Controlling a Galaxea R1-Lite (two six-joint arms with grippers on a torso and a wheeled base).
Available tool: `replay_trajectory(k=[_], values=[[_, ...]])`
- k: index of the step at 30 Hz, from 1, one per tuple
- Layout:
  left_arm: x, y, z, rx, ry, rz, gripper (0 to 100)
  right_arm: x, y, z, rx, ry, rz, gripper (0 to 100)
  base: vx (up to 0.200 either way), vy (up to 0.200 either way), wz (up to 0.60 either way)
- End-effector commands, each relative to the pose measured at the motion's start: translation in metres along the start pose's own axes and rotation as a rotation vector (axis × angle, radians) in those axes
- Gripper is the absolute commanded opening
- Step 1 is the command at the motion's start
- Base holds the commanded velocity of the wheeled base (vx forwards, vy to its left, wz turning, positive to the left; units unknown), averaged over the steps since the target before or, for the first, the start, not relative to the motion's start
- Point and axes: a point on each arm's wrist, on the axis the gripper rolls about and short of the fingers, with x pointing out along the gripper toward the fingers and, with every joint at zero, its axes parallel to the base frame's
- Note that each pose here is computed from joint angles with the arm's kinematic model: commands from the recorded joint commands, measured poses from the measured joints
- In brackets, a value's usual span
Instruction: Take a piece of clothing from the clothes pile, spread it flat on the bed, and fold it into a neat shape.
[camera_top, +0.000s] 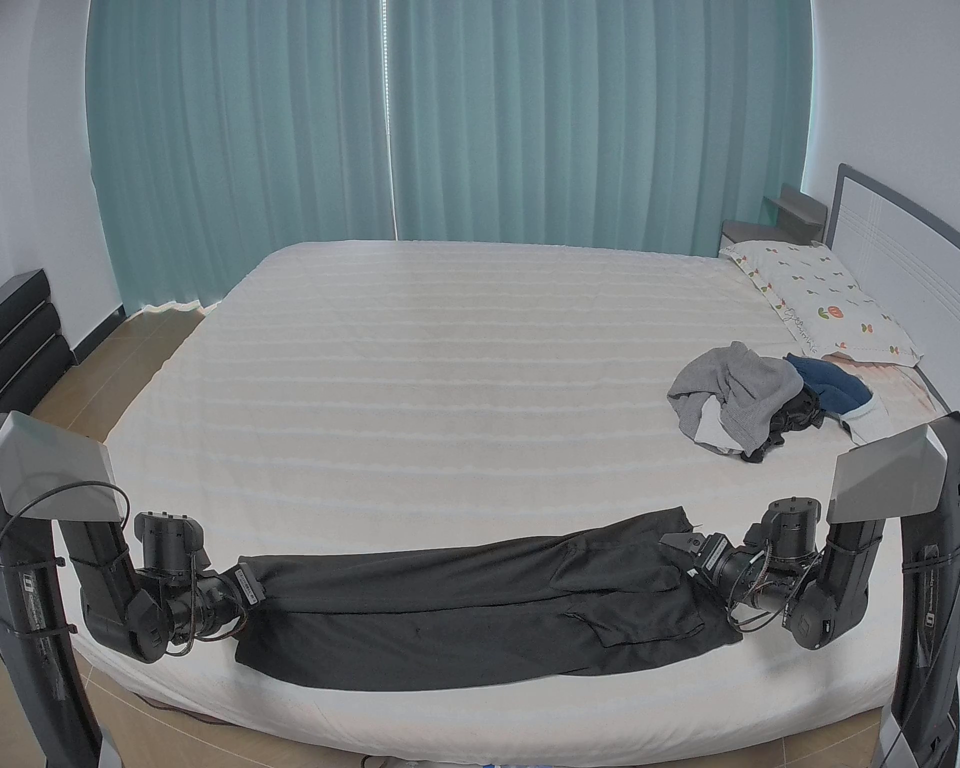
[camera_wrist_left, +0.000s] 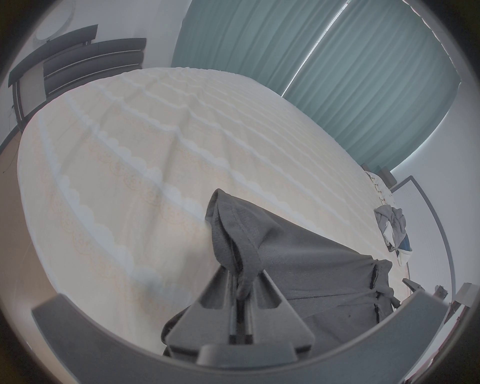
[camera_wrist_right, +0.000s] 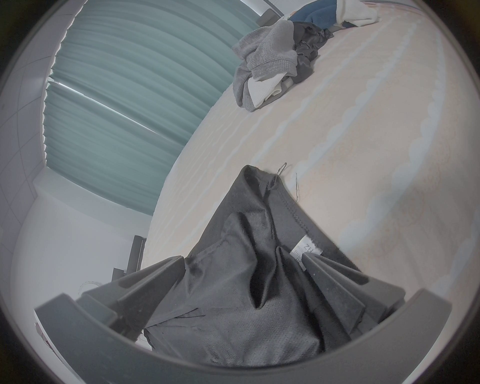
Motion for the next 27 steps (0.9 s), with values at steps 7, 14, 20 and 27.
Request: replay_trajectory(k=[7,14,20,27], values=[[0.001,0.0001,-0.0008,-0.004,0.003,0.0,0,0.0003,-0.0001,-0.0005,0.0,0.002,0.0,100,-0.029,0.0,0.0],[0.001,0.0001,-0.0008,-0.004,0.003,0.0,0,0.0005,0.0002,-0.0003,-0.001,0.001,0.002,100,-0.143,0.0,0.0],[0.0013,0.0002,-0.0009,-0.002,0.003,0.0,0,0.0005,0.0001,-0.0002,-0.001,0.0,0.001,100,0.0,0.0,0.0],[0.0004,-0.0008,0.0005,-0.006,-0.003,-0.004,0,0.0005,0.0001,-0.0002,-0.001,0.0,0.001,100,0.0,0.0,0.0]])
